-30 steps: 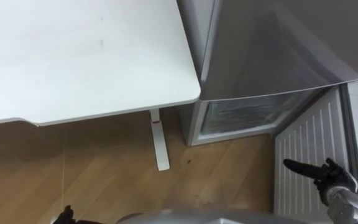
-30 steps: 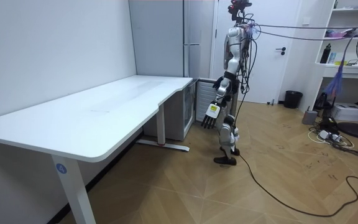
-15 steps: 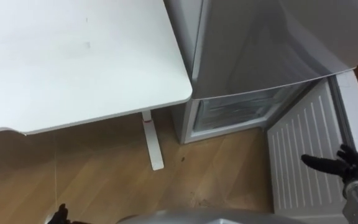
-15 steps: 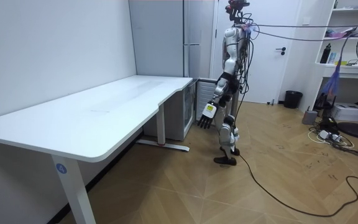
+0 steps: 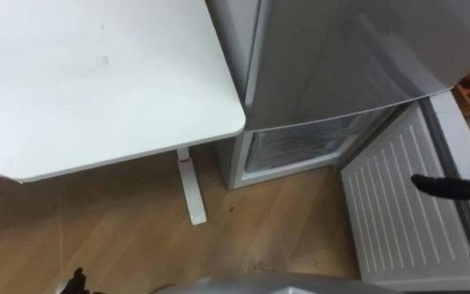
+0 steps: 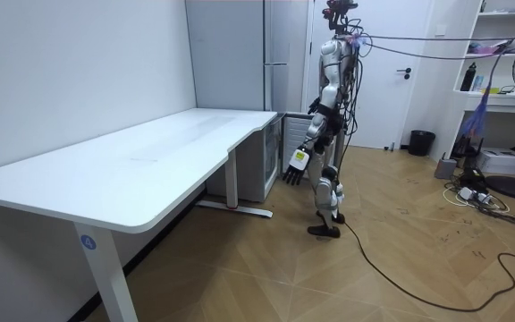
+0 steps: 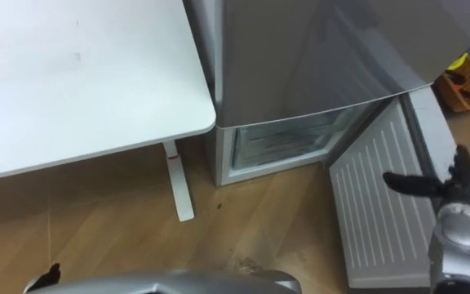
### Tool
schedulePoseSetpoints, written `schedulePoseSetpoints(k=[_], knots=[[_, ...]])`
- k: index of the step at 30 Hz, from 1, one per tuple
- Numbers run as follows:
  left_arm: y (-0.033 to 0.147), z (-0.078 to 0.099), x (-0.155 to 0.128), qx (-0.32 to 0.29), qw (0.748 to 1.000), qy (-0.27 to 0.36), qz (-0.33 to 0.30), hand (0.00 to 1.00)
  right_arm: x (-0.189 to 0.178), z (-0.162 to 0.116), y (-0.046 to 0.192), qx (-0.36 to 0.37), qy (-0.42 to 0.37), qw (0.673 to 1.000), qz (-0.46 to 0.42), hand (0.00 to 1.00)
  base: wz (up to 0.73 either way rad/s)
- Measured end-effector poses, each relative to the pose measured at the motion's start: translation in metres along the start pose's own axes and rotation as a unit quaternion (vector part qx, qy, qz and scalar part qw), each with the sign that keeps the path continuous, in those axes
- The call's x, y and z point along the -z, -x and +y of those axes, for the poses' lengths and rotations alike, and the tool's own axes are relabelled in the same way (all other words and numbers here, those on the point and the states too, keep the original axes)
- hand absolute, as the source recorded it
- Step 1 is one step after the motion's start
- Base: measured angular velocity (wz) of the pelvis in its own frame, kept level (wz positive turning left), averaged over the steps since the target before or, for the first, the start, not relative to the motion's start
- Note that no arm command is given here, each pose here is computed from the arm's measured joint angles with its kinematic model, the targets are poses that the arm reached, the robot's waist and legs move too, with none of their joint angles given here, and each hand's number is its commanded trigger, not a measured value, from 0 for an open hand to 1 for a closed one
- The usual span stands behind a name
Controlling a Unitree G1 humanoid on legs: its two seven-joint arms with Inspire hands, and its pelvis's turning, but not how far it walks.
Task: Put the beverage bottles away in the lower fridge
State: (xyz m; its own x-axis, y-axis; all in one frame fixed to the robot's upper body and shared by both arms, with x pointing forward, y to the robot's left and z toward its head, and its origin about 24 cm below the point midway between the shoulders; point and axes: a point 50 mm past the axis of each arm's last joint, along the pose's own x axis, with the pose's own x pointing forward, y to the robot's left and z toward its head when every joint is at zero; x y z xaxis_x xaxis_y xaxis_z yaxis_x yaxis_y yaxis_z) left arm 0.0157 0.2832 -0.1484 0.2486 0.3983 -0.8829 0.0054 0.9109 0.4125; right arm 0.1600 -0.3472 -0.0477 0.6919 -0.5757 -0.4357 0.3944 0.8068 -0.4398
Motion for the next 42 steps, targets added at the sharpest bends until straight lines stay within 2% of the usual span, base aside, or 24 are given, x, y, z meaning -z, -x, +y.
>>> schedulePoseSetpoints(k=[2,4,7,14,18,23,26,31,35,42], knots=[[0.0,0.001,0.0,-0.001,1.0,-0.014,-0.001,0.0,-0.031,-0.004,-0.001,0.008,0.037,0.997,-0.07,0.0,-0.04],[-0.001,0.001,-0.002,-0.002,1.0,-0.013,-0.005,0.0,-0.049,-0.007,0.001,0.018,0.073,0.99,-0.117,0.0,-0.03],[-0.001,0.002,-0.008,-0.003,1.0,-0.012,-0.022,0.0,-0.068,-0.01,0.004,0.045,0.086,0.981,-0.169,0.0,0.0],[0.0,0.001,-0.007,-0.003,1.0,-0.009,-0.025,0.0,-0.07,-0.015,0.005,0.086,0.064,0.977,-0.182,0.0,-0.01],[0.0,0.0,-0.005,-0.003,1.0,-0.006,-0.022,0.0,-0.049,-0.022,0.0,0.093,0.029,0.986,-0.131,0.0,0.01],[0.005,0.002,0.015,-0.009,1.0,-0.007,0.009,0.0,0.008,-0.046,-0.003,0.14,-0.051,0.989,0.017,0.0,0.05],[0.007,0.008,0.026,-0.022,0.999,0.007,0.03,0.0,0.026,-0.07,-0.002,0.183,-0.097,0.976,0.07,0.0,0.02],[0.007,0.014,0.03,-0.027,0.999,0.01,0.039,0.0,0.047,-0.1,0.003,0.245,-0.124,0.952,0.137,0.0,0.01],[0.006,0.024,0.029,-0.031,0.999,0.002,0.045,0.0,0.066,-0.108,0.011,0.284,-0.172,0.923,0.196,0.0,0.06],[0.007,0.023,0.033,-0.026,0.998,0.003,0.062,0.0,0.079,-0.114,0.021,0.315,-0.227,0.892,0.233,0.0,0.08]])
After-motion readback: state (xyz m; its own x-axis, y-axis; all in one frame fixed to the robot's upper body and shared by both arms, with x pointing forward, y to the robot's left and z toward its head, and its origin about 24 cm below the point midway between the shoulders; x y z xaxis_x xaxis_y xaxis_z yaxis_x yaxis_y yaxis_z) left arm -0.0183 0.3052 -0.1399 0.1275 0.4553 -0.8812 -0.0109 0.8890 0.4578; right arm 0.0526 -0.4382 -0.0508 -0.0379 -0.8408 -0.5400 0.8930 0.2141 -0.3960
